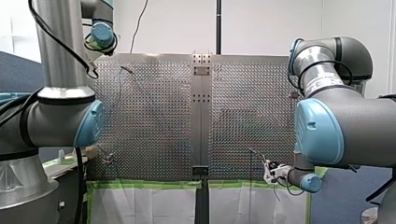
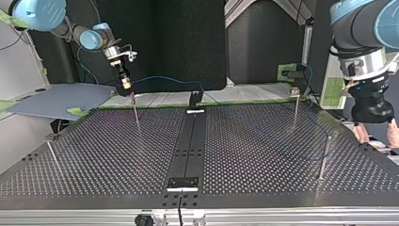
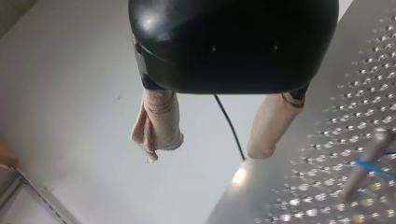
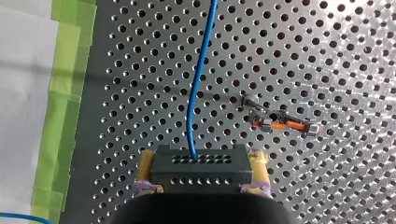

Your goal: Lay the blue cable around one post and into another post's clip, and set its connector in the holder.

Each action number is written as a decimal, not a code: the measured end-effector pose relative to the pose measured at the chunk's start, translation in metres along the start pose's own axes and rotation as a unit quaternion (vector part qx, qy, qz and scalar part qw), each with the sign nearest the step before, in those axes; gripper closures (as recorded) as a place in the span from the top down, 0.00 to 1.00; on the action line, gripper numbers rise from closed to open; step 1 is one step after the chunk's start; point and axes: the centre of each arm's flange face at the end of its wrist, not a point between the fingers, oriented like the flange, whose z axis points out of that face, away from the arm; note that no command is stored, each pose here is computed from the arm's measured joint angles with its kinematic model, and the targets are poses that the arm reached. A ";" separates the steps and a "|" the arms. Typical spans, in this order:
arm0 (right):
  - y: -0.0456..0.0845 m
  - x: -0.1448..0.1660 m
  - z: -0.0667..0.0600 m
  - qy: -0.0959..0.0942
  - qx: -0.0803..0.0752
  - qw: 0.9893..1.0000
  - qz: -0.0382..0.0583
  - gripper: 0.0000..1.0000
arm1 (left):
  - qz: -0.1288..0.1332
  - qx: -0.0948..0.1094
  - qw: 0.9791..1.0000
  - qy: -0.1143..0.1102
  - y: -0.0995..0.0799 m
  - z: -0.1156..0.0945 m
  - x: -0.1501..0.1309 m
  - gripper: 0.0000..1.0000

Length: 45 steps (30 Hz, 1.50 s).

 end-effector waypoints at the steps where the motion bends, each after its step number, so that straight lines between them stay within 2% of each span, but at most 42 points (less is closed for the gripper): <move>1: 0.000 0.000 0.000 0.000 0.000 1.000 0.000 0.00 | 0.006 -0.001 1.000 -0.002 -0.004 -0.001 -0.004 1.00; 6: 0.000 0.000 0.000 0.000 -0.002 1.000 0.001 0.00 | 0.028 0.016 0.999 -0.002 -0.023 -0.008 -0.025 1.00; 12: 0.000 0.000 0.000 0.000 -0.002 1.000 0.001 0.00 | 0.055 0.037 0.998 0.004 -0.043 -0.015 -0.044 1.00; 17: 0.000 0.000 0.000 0.000 -0.002 1.000 0.001 0.00 | 0.077 0.052 0.996 0.013 -0.056 -0.018 -0.055 1.00; 25: 0.000 0.000 0.001 0.000 -0.002 1.000 0.000 0.00 | 0.111 0.058 0.992 0.020 -0.073 -0.020 -0.071 1.00; 30: -0.002 0.000 0.001 0.001 -0.001 1.000 0.000 0.00 | 0.132 0.055 0.989 0.027 -0.079 -0.020 -0.076 1.00; 36: -0.003 0.001 0.001 0.001 -0.001 1.000 0.000 0.00 | 0.161 0.030 0.985 0.047 -0.072 -0.021 -0.068 1.00; 41: -0.003 0.001 0.002 0.001 -0.001 1.000 0.000 0.00 | 0.187 0.004 0.981 0.058 -0.065 -0.025 -0.064 1.00; 45: -0.003 0.001 0.002 0.001 -0.002 1.000 0.000 0.00 | 0.205 -0.003 0.977 0.061 -0.062 -0.025 -0.061 1.00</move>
